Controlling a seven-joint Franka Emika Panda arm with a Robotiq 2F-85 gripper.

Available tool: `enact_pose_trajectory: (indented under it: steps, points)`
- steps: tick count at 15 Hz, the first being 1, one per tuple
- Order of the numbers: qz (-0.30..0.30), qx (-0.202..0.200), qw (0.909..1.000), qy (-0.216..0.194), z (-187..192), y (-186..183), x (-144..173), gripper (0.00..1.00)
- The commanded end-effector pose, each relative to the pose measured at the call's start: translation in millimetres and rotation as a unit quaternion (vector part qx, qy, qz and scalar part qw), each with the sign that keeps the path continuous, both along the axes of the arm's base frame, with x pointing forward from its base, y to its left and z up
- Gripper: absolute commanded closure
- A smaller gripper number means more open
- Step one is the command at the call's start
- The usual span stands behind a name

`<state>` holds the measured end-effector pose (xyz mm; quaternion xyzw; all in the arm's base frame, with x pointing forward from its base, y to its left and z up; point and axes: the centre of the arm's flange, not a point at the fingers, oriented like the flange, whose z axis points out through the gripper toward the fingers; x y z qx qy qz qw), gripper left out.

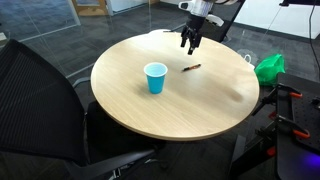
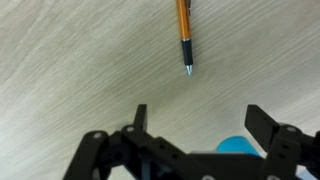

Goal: Remove the pen from the cup

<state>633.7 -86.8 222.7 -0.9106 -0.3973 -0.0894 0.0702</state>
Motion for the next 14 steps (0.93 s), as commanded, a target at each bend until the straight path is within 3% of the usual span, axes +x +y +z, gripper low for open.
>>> enact_pose_trajectory:
  steps: [1,6,7,14]
  points:
    - [-0.009,-0.016,0.9995,-0.027,47,13,-34,0.0]
    - [-0.007,-0.021,0.9989,-0.042,78,22,-51,0.0]
    - [0.003,-0.01,0.9994,-0.033,63,13,-31,0.0]
    - [0.002,-0.011,0.9994,-0.033,70,16,-41,0.0]
